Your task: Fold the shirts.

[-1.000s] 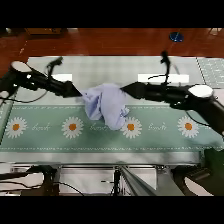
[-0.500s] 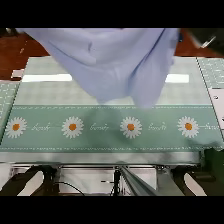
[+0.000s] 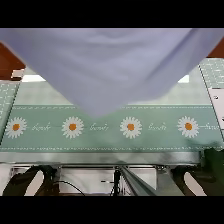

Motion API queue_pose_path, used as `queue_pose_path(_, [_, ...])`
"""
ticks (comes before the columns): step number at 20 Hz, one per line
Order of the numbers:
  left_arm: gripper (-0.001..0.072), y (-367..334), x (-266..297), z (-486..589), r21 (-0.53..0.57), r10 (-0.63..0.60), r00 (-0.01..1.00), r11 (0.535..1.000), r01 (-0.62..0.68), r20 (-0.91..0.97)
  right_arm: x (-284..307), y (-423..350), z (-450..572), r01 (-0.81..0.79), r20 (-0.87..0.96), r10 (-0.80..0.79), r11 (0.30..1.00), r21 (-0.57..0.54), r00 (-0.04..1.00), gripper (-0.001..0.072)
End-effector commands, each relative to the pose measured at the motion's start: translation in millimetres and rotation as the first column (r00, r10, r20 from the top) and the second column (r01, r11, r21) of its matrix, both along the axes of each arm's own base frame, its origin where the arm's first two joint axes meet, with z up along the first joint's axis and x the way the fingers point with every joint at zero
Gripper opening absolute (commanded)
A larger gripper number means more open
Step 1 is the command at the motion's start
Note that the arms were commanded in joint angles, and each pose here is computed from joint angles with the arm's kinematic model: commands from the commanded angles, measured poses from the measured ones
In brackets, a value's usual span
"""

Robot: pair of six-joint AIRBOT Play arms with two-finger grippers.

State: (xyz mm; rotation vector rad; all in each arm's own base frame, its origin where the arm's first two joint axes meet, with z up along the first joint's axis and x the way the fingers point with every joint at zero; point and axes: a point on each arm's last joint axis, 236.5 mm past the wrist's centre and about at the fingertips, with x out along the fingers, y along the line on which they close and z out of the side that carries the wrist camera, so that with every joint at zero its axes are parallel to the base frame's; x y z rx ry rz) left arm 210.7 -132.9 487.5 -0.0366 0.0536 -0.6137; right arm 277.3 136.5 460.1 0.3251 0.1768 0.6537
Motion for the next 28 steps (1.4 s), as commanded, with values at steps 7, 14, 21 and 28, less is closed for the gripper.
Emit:
queue_pose_path(7, [0.0021, -10, -21, -137, 0.022, -0.092, 0.834, 0.992, 0.123, -0.545, -6, -42, -134, -0.035, -0.51, -0.139, 0.948, -0.316, 0.849, 0.0026])
queue_pose_path(14, [0.0021, -25, 74, -291, -0.16, -0.14, 0.695, 0.986, 0.037, -0.705, 123, 29, -283, -0.255, -0.685, -0.036, 0.913, -0.319, 0.728, 0.0027])
queue_pose_path(21, [0.0022, 19, 128, -462, 0.168, 0.133, 0.581, 0.986, 0.008, -0.803, 252, 48, -377, -0.112, -0.544, -0.126, 0.917, -0.382, 0.83, 0.0028])
queue_pose_path(28, [0.0022, 15, 131, -533, 0.201, 0.157, 0.44, 0.978, 0.056, -0.884, 262, 48, -409, -0.113, -0.575, -0.141, 0.916, -0.384, 0.806, 0.0137])
